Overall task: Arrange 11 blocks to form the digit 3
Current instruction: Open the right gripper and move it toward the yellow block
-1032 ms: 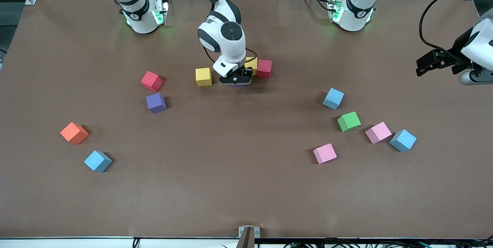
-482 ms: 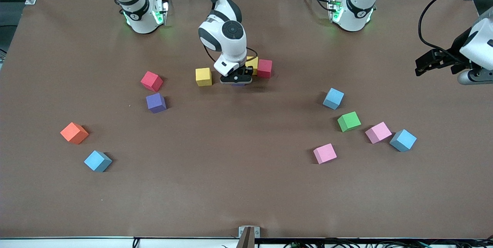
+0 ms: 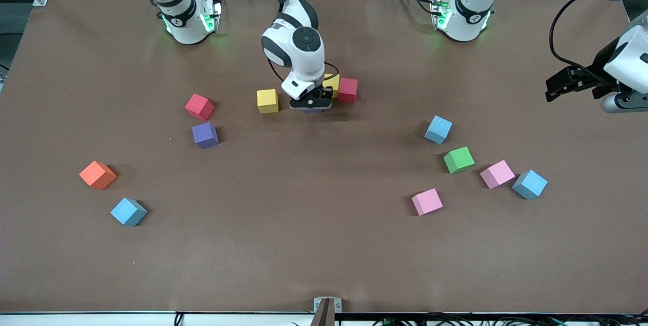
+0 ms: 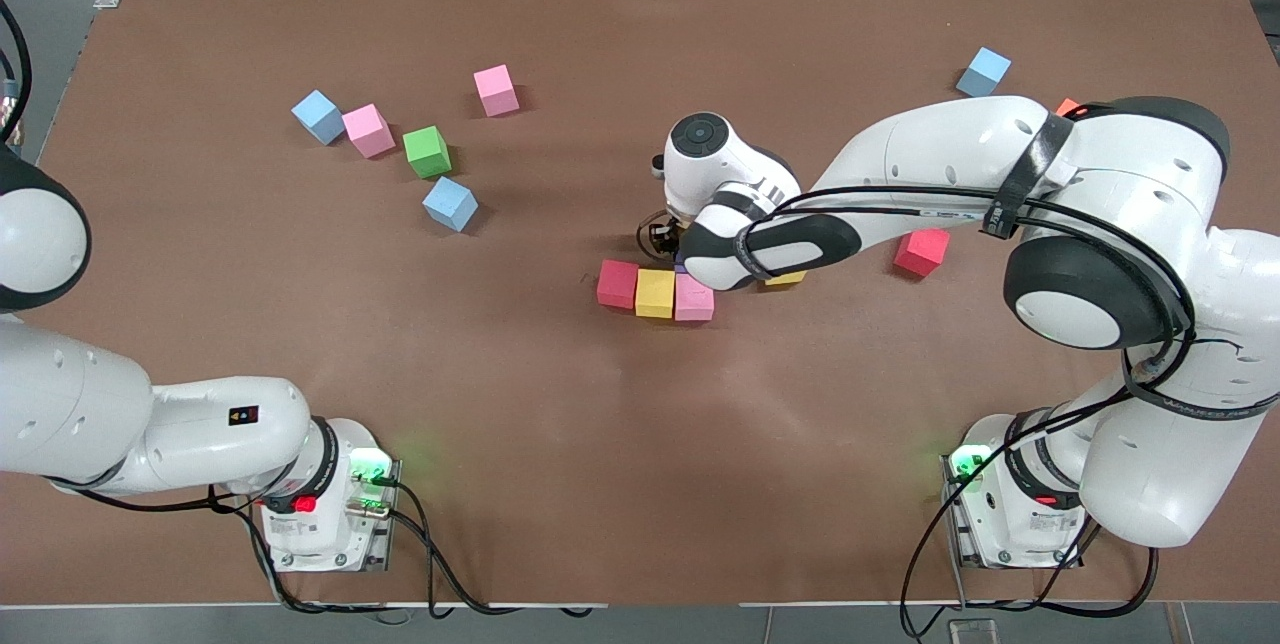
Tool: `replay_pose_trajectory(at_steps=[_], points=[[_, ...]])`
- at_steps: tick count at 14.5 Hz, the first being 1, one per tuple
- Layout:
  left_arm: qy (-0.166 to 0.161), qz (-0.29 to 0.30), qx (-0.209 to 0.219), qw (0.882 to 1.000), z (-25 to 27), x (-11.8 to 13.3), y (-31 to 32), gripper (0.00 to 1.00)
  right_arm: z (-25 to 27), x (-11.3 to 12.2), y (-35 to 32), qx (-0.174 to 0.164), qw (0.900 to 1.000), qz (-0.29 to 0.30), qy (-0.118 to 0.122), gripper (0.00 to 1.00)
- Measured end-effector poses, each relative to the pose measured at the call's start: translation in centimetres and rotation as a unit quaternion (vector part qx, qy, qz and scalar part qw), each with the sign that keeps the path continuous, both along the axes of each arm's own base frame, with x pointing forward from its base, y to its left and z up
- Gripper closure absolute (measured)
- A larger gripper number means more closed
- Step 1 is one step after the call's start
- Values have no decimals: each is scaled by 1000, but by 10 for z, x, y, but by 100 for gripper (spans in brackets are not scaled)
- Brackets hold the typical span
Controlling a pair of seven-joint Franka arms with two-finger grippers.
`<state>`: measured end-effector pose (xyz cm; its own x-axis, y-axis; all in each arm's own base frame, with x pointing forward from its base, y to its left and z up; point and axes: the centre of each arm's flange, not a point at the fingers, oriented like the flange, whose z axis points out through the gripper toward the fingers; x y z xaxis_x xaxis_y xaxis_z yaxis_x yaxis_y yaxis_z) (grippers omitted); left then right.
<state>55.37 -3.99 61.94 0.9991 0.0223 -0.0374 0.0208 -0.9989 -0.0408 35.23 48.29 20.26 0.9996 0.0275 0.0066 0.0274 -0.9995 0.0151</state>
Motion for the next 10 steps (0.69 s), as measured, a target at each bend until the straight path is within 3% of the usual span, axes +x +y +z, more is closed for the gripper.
replay_pose_trajectory(at_steps=[6, 8, 10], points=[[7, 1, 1, 1000, -6, 0, 1, 0, 0, 0, 0, -1, 1000, 0, 0, 45], [8, 1, 1, 1000, -8, 0, 1, 0, -1, -1, 0, -4, 1000, 3, 3, 33], [9, 1, 1, 1000, -8, 0, 1, 0, -2, -2, -1, -6, 1000, 15, 5, 12]])
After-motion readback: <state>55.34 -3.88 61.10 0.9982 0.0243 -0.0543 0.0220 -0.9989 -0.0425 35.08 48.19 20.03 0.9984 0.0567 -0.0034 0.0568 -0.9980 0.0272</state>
